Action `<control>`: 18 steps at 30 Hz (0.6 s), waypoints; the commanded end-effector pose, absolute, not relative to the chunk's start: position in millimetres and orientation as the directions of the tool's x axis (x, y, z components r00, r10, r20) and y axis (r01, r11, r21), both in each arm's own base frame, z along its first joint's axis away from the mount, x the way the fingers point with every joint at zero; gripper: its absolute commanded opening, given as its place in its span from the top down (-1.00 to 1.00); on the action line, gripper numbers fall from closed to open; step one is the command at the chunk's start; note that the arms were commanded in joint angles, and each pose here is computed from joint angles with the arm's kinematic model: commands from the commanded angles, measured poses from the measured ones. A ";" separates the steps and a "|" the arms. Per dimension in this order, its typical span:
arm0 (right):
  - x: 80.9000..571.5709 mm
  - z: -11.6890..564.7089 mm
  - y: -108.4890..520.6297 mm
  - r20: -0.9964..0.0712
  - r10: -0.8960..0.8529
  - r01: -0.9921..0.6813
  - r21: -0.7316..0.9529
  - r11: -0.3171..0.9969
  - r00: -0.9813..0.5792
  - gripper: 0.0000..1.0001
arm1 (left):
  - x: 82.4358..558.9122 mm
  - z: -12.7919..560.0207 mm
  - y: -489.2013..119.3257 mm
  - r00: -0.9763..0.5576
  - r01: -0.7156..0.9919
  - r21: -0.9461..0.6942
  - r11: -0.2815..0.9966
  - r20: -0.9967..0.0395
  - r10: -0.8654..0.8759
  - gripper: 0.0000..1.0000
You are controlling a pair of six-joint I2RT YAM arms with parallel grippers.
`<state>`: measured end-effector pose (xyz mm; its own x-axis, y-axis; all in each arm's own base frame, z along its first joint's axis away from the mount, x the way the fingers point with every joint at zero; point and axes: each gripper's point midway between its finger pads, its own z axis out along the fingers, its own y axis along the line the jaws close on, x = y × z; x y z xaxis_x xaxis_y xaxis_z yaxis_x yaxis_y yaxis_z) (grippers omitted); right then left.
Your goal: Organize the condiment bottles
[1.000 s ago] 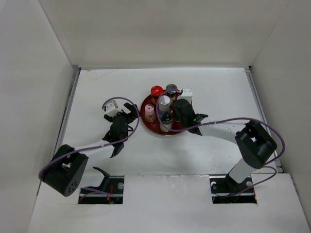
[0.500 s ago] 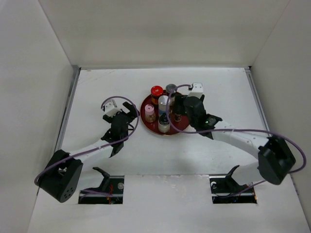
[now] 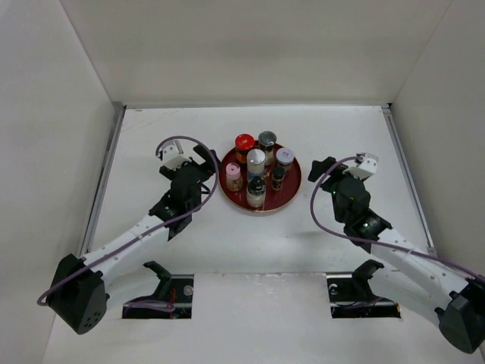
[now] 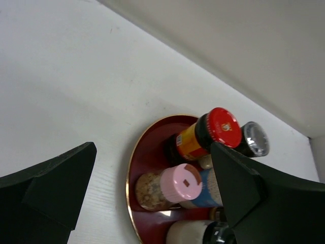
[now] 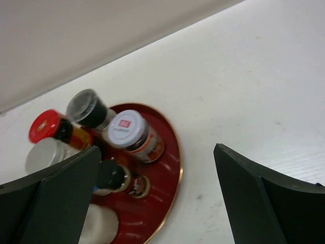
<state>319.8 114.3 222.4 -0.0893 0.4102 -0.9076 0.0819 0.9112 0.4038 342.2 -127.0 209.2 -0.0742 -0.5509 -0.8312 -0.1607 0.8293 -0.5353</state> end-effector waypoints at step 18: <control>303.8 211.8 58.7 -0.799 0.589 0.217 0.601 0.769 0.125 -1.00 | 320.9 239.5 -152.5 -0.085 -0.130 -0.383 0.914 -0.915 -0.395 -1.00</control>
<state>301.8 57.6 195.7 0.0632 0.5415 -0.8383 0.2542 0.8036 0.5382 318.3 -153.1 212.7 -0.1414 -0.3916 -0.9092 -0.1208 0.9184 -0.3768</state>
